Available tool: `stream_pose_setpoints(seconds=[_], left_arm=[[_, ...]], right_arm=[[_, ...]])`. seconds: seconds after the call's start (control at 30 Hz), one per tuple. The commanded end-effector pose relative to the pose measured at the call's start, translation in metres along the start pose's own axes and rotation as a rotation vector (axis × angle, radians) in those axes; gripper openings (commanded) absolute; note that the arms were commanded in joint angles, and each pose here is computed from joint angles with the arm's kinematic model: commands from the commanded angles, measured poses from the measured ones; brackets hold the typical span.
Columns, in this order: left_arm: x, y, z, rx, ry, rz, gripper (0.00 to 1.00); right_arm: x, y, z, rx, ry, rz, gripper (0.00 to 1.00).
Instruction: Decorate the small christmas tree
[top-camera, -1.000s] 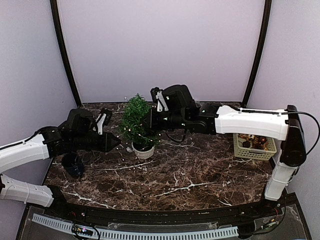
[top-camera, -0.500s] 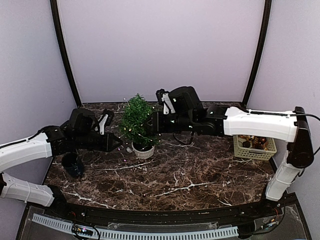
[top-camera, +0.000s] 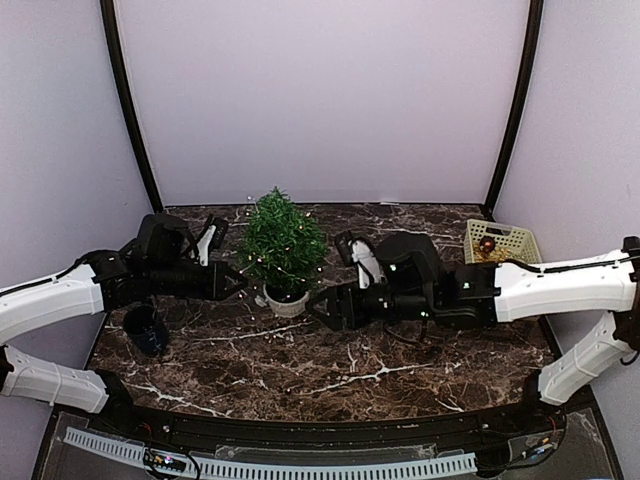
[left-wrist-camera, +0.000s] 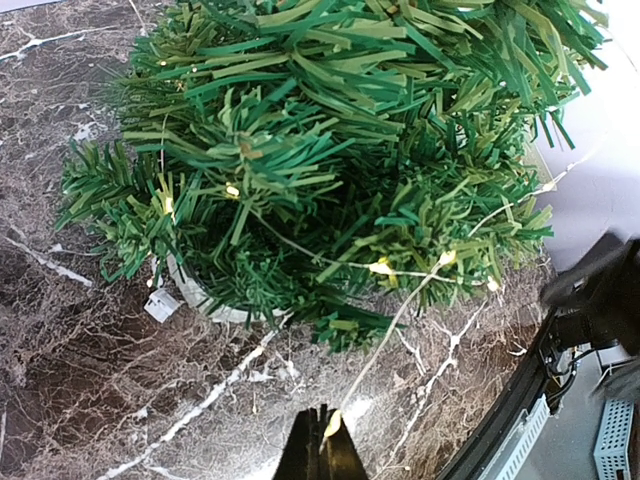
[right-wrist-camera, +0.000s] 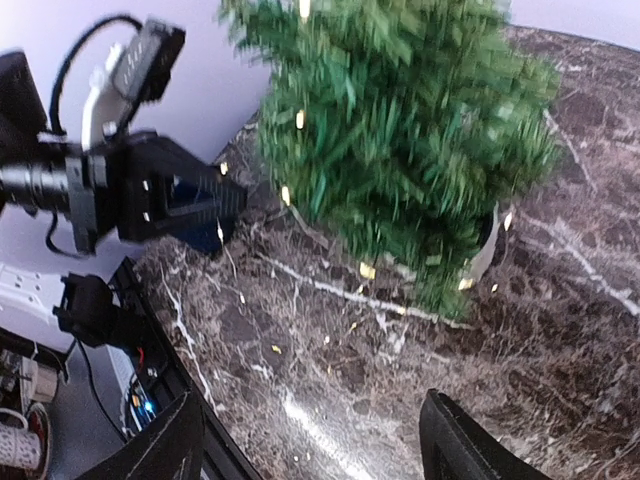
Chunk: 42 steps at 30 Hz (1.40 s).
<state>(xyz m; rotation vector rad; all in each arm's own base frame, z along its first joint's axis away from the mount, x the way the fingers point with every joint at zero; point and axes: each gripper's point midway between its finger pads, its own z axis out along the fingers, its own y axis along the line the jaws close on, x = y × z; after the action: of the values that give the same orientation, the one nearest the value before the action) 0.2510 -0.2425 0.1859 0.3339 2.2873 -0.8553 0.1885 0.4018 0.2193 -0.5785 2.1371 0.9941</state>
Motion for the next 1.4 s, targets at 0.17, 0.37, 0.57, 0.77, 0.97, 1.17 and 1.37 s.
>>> stream_pose_setpoints(seconds=[0.17,0.37,0.57,0.77,0.97,1.17,1.37], left_arm=[[-0.009,-0.004,-0.003,0.019,-0.026,-0.014,0.0],[-0.01,-0.005,-0.003,0.022,-0.028,-0.011,0.0],[-0.009,-0.004,-0.003,0.016,-0.025,-0.009,0.0],[-0.01,-0.002,-0.001,0.009,-0.027,-0.007,0.0],[-0.009,0.004,0.001,-0.008,-0.027,-0.007,0.0],[-0.006,0.01,0.01,0.002,-0.012,-0.01,0.0],[-0.008,0.012,0.014,0.012,-0.018,0.001,0.0]], right_arm=[[0.092,0.017,0.052,0.02,0.172,-0.125,0.74],[0.125,0.015,0.086,0.047,0.256,-0.185,0.73],[0.143,0.003,0.103,0.087,0.3,-0.213,0.7],[0.159,0.016,0.103,0.005,0.358,-0.23,0.25],[0.12,0.019,0.053,0.048,0.292,-0.236,0.0],[0.058,0.032,-0.016,0.059,0.161,-0.22,0.0],[-0.018,0.058,-0.078,0.026,-0.042,-0.219,0.0]])
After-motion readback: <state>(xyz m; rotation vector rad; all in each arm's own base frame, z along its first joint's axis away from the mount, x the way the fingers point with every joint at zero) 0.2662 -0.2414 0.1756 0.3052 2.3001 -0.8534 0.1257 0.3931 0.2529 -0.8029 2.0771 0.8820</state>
